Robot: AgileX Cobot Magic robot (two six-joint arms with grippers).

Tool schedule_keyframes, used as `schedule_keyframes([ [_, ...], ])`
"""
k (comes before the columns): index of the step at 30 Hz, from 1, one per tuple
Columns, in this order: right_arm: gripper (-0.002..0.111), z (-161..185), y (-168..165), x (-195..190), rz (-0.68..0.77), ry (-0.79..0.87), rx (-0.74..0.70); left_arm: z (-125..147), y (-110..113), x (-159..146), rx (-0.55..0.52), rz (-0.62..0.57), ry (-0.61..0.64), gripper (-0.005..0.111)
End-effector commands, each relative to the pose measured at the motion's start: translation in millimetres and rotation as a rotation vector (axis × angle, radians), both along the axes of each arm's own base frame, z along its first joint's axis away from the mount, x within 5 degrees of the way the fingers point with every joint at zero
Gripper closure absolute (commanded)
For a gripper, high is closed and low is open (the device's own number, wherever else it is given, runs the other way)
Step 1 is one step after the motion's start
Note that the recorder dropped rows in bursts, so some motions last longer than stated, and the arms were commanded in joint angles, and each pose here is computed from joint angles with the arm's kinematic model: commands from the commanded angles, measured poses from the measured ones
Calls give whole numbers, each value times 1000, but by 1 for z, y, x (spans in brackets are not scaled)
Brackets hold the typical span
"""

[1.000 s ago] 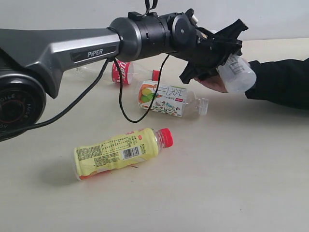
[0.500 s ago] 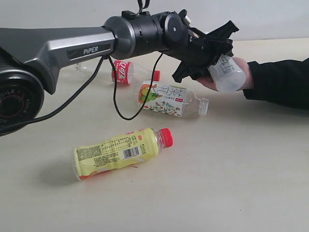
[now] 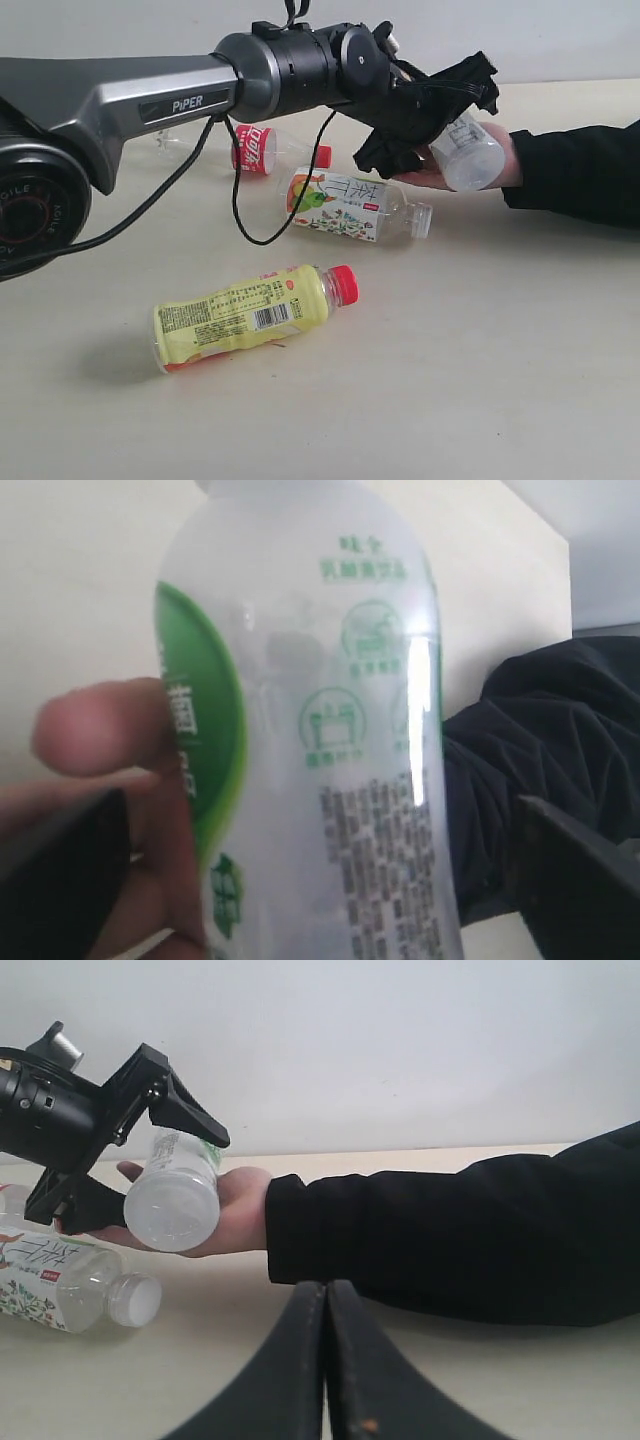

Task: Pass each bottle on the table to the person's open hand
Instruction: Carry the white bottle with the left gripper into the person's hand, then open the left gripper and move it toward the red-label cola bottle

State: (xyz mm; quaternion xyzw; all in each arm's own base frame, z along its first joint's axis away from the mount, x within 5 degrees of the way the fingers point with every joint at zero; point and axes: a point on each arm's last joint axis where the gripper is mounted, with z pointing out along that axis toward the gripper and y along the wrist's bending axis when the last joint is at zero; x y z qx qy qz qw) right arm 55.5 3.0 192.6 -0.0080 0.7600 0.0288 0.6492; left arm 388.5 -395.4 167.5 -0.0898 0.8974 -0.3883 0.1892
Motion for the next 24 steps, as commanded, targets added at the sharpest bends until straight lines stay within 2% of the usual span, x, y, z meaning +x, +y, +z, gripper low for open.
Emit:
schedule_keyframes([
  [1,108,-1,0,0,4,-5,-14,12,3,-3,19,-32,11,10],
  [15,108,-1,0,0,3,-5,-13,75,14,-21,64,-197,-90,10],
  [19,108,-1,0,0,3,-5,-11,99,21,-33,107,-298,-126,10],
  [24,108,-1,0,0,3,-10,-11,130,34,-53,197,-498,-209,10],
])
